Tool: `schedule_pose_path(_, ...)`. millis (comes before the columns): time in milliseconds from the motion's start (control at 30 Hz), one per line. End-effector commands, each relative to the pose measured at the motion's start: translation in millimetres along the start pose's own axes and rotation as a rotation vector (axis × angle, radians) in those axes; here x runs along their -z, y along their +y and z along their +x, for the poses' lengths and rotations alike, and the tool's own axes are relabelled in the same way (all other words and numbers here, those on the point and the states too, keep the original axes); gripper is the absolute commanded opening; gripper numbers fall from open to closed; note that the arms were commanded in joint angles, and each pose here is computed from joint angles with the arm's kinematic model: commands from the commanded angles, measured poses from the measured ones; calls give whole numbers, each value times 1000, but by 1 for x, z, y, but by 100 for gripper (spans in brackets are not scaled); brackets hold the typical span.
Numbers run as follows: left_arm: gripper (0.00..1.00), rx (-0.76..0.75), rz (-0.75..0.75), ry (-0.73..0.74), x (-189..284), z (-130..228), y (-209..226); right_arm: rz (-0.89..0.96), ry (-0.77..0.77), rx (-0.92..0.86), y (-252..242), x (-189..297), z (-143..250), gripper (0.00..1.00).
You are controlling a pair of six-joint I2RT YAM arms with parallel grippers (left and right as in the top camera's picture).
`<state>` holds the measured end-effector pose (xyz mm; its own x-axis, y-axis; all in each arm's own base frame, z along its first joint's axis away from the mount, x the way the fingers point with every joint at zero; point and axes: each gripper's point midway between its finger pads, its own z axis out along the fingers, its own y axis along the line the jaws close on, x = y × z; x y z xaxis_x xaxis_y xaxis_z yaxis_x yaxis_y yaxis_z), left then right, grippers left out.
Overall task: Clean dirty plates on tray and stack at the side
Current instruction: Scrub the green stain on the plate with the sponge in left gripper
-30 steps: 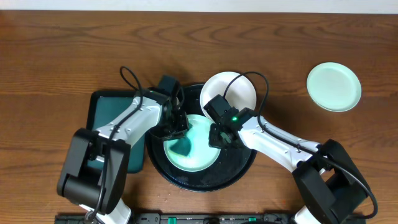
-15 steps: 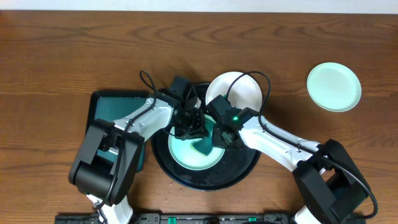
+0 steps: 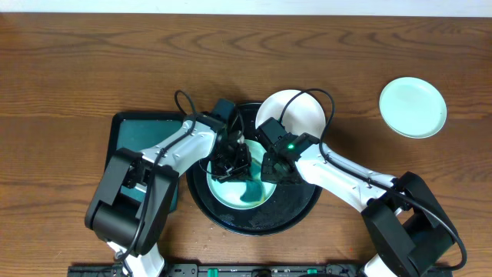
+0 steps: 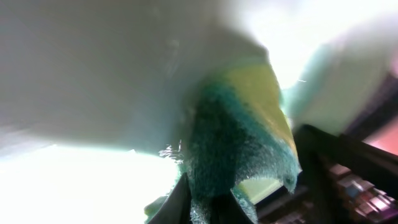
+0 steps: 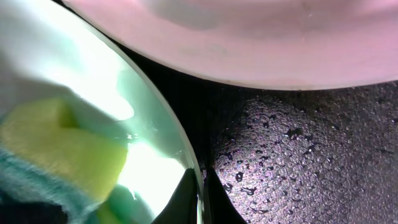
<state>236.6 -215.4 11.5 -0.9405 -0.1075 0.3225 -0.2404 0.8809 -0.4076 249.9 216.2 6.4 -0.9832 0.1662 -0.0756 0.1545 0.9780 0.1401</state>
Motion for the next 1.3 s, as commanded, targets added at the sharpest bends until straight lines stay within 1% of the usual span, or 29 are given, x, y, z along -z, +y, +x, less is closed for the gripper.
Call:
schedule_pose_path(0, 7, 82, -440, -188, 7, -25, 88, 2, -7, -22, 1, -3, -1, 1)
schedule_pose_path(100, 7, 147, -584, -284, 25, -36, 115, 4, -5, -23, 1, -3, -1, 1)
schedule_pose_path(167, 7, 205, -638, -322, 35, -38, 128, 6, -4, -22, 0, -3, 0, 1)
schedule_pose_path(333, 7, 291, -666, -322, 47, -38, 147, 7, -4, -23, 0, -3, 0, 1)
schedule_pose_path(433, 7, 382, -696, -353, 58, -39, 161, 7, -4, -23, 0, -3, 0, 1)
schedule_pose_path(500, 7, 414, -688, -357, 59, -40, 164, 7, -3, -22, 0, -3, 0, 1)
schedule_pose_path(567, 7, 412, -642, -330, 53, -39, 158, 7, -4, -22, 0, -3, 0, 1)
schedule_pose_path(600, 7, 387, -594, -301, 47, -39, 150, 6, -5, -22, 0, -3, 0, 1)
schedule_pose_path(667, 7, 309, -478, -233, 33, -38, 129, 4, -6, -22, 1, -3, -1, 1)
schedule_pose_path(800, 7, 132, -179, -94, 10, -30, 71, 4, -5, -20, 1, -3, 0, 1)
schedule_pose_path(900, 7, 61, -33, -53, 3, -26, 38, 4, -4, -15, 2, -3, 1, 1)
schedule_pose_path(1100, 7, -26, 77, -41, -4, -22, 3, 4, -2, -4, 4, -3, 4, 1)
schedule_pose_path(1267, 7, -51, 87, -28, -9, -16, -5, 3, -2, -1, 5, -3, 5, 1)
